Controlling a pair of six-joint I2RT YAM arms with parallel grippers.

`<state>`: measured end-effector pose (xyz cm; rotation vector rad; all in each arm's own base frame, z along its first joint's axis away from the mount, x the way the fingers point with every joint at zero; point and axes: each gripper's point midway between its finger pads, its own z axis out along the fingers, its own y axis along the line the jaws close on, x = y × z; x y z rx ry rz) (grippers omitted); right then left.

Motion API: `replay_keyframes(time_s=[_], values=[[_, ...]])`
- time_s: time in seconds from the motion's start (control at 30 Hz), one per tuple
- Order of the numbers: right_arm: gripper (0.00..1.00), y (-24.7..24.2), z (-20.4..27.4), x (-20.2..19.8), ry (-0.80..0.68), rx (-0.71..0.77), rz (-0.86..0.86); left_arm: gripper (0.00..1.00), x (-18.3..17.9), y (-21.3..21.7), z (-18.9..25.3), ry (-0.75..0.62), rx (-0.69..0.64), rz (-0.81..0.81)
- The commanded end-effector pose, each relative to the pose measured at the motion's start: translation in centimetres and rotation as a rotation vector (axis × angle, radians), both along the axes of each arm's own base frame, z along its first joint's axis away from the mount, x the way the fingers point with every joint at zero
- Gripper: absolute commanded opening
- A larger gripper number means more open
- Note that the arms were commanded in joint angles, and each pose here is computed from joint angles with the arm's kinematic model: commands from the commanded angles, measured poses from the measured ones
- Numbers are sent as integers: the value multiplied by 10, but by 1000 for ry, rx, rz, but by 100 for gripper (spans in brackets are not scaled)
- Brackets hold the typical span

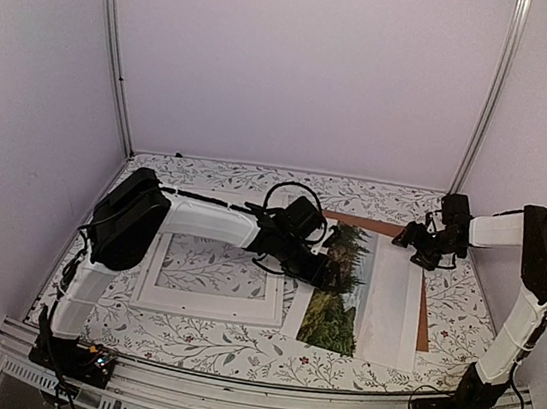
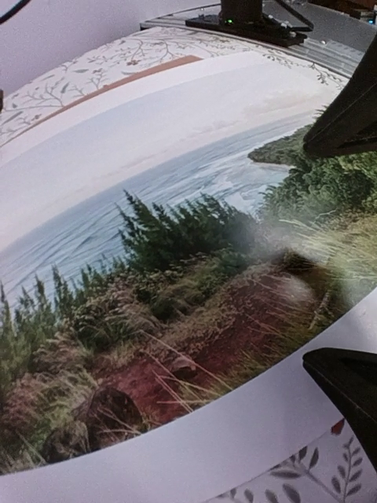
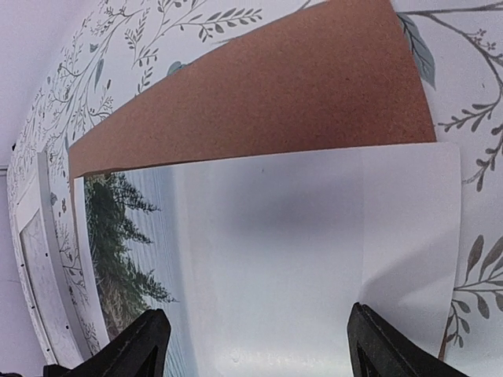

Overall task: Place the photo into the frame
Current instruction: Move the backboard to the center of the board.

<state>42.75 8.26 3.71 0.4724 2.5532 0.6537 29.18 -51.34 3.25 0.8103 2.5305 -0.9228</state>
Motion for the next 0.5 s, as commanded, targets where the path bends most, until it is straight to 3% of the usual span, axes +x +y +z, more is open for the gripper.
replay_keyframes(time_s=[0.0, 0.23, 0.47], values=[[83, -6, 23, 12, -58, -46, 16, 87, 38, 27, -20, 14, 50, 79], [84, -15, 52, -10, -102, -123, 51, 91, 46, 23, 36, -91, -62, 50], [82, -12, 42, -57, -37, -99, 74, 90, 46, 36, 15, -32, 43, 105]])
